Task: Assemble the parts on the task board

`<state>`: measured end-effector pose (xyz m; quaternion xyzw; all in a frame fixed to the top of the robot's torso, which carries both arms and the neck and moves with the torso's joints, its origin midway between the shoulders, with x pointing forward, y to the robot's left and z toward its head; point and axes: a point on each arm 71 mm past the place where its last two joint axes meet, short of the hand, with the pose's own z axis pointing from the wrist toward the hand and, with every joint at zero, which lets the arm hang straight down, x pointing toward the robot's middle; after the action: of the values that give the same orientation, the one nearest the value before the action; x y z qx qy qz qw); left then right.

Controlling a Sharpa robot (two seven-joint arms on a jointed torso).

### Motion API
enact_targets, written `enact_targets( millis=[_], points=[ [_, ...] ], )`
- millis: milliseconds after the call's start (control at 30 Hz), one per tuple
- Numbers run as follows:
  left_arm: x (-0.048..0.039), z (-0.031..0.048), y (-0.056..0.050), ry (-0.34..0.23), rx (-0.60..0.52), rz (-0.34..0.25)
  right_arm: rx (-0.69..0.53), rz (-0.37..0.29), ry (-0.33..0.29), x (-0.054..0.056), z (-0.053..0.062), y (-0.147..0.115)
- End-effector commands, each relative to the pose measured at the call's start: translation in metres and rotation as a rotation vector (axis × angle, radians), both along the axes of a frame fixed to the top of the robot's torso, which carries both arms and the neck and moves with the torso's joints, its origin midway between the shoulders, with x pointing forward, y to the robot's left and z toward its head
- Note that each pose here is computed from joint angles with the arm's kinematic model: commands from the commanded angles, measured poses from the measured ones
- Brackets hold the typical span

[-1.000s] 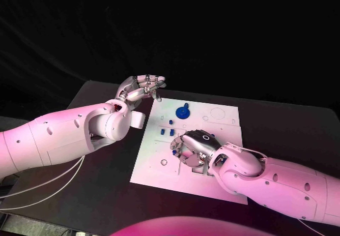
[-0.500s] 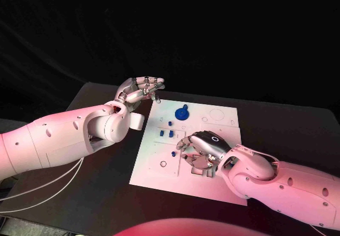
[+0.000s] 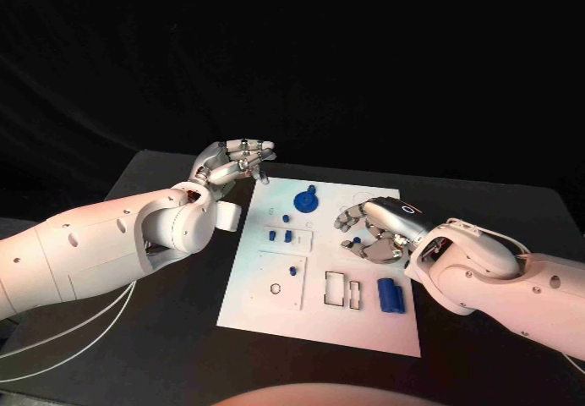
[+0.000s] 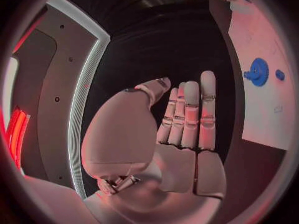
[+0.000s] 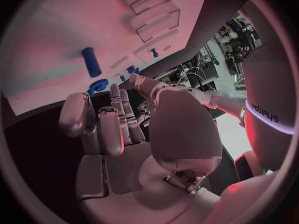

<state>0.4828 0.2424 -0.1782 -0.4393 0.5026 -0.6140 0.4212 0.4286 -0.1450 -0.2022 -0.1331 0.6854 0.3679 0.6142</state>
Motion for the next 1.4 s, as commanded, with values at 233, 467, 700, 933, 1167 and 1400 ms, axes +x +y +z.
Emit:
enact_targets(
  millis=[233,467,700,933,1167,1400],
  points=[
    [-0.0006,0.0001,-0.003,-0.005,-0.006,-0.021,-0.137,0.022,0.082,0.005,-0.006,-0.012],
    [-0.0008,-0.0005,-0.003,-0.002,-0.006,-0.022,-0.179,0.005,0.069,0.007,-0.008,-0.016],
    [-0.001,-0.0008,-0.002,0.0,-0.005,-0.022,-0.168,-0.041,0.044,0.011,-0.008,-0.019],
    [-0.0011,-0.0008,-0.002,0.001,-0.005,-0.021,-0.149,-0.057,0.021,0.012,-0.007,-0.018],
    [-0.0012,-0.0008,-0.001,0.001,-0.004,-0.02,-0.15,-0.053,0.024,0.011,-0.008,-0.015],
    [-0.0012,-0.0008,-0.001,0.001,-0.004,-0.02,-0.166,-0.05,0.037,0.011,-0.011,-0.015]
  ],
)
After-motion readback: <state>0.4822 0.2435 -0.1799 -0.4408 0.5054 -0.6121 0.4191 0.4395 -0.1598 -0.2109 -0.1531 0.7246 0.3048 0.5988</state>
